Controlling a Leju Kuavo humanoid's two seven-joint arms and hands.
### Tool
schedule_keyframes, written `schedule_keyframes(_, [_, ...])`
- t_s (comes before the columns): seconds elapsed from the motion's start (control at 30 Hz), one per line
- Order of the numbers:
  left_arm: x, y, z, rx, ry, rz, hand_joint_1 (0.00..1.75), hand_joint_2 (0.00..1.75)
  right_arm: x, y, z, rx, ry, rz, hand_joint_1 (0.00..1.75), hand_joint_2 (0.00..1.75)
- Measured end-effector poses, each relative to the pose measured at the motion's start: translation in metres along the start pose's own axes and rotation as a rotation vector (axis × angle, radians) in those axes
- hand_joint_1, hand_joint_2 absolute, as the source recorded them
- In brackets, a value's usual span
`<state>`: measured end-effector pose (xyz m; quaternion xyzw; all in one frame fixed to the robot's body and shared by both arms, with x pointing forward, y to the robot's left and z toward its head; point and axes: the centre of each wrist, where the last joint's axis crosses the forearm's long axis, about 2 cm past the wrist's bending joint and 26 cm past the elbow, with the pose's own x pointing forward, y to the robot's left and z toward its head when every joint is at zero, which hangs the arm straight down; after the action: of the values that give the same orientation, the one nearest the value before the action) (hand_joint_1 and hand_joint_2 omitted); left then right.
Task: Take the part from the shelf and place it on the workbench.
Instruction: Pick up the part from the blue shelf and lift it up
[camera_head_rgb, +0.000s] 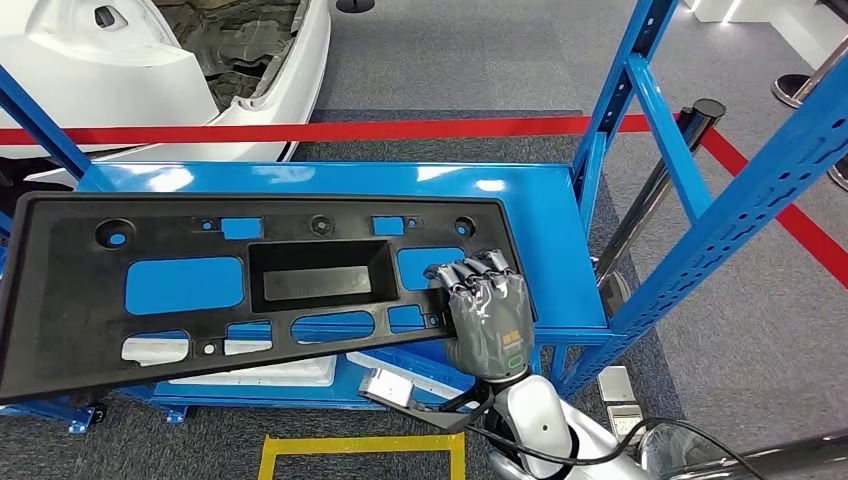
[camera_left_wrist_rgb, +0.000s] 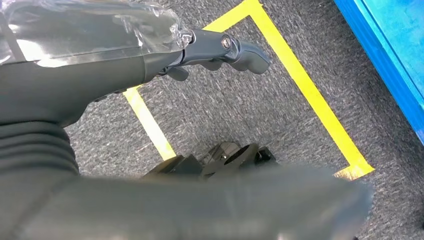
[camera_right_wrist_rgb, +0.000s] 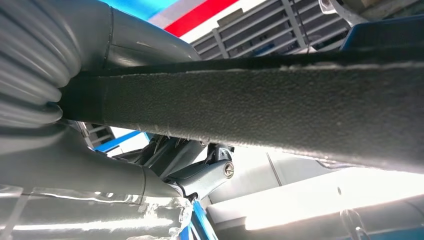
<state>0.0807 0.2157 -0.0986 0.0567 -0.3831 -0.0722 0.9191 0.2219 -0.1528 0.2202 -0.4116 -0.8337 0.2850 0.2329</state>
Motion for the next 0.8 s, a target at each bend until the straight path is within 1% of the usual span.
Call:
schedule_keyframes(0.43, [0.0005, -0.0003, -0.0002, -0.011, -0.007, -0.003, 0.00, 1.75, 0.0014, -0.0058, 0.0027, 0.034, 0.007, -0.001, 1.75, 1.75])
schedule_keyframes(0.8, [-0.0017, -0.0019, 0.0022, 0.065, 0.035, 0.014, 0.00, 1.75, 0.0009, -0.0064, 0.0041, 0.081, 0.034, -0.011, 1.75, 1.75])
